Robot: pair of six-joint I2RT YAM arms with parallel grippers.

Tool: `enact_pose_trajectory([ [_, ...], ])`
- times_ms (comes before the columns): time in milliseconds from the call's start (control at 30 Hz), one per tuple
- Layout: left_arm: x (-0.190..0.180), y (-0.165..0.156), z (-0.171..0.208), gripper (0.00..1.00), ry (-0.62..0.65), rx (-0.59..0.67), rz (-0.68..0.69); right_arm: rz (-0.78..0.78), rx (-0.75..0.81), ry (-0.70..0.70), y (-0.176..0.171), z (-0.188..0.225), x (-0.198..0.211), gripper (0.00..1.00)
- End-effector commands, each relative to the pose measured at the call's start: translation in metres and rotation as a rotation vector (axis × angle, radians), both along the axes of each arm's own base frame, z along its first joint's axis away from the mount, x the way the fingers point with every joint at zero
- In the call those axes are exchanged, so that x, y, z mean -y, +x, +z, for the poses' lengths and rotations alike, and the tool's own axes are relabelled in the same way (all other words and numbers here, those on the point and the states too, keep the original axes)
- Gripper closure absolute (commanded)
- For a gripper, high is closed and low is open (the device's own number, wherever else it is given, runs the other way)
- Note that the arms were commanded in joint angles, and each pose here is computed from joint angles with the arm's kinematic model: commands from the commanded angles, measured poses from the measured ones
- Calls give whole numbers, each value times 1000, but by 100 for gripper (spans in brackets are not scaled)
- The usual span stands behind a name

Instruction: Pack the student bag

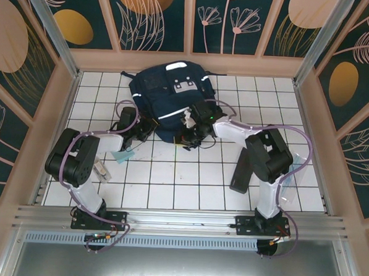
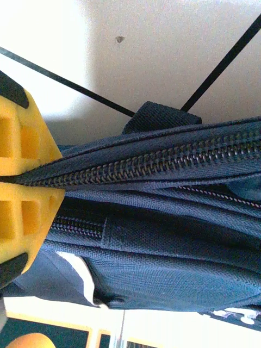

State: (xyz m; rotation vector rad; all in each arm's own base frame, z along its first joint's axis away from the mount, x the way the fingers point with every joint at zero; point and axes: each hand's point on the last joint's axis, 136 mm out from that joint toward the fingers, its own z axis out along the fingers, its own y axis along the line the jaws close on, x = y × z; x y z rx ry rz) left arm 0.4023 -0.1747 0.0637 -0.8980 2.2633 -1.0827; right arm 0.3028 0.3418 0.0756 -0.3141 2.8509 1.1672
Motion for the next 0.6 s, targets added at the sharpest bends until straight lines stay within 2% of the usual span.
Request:
enact_pose_trajectory([
  [0,-18,-3,7,100,106,24,-25,-22,17,-206,6,-11,58,100],
  [300,-30,-4,15,100,203,27,-74,-99,215,-578,70,-11,141,100],
  [467,-34,2,18,100,247,30,-95,-138,348,-723,105,-7,160,100],
  [567,-38,5,18,100,273,29,-110,-84,403,-730,114,-8,147,100],
])
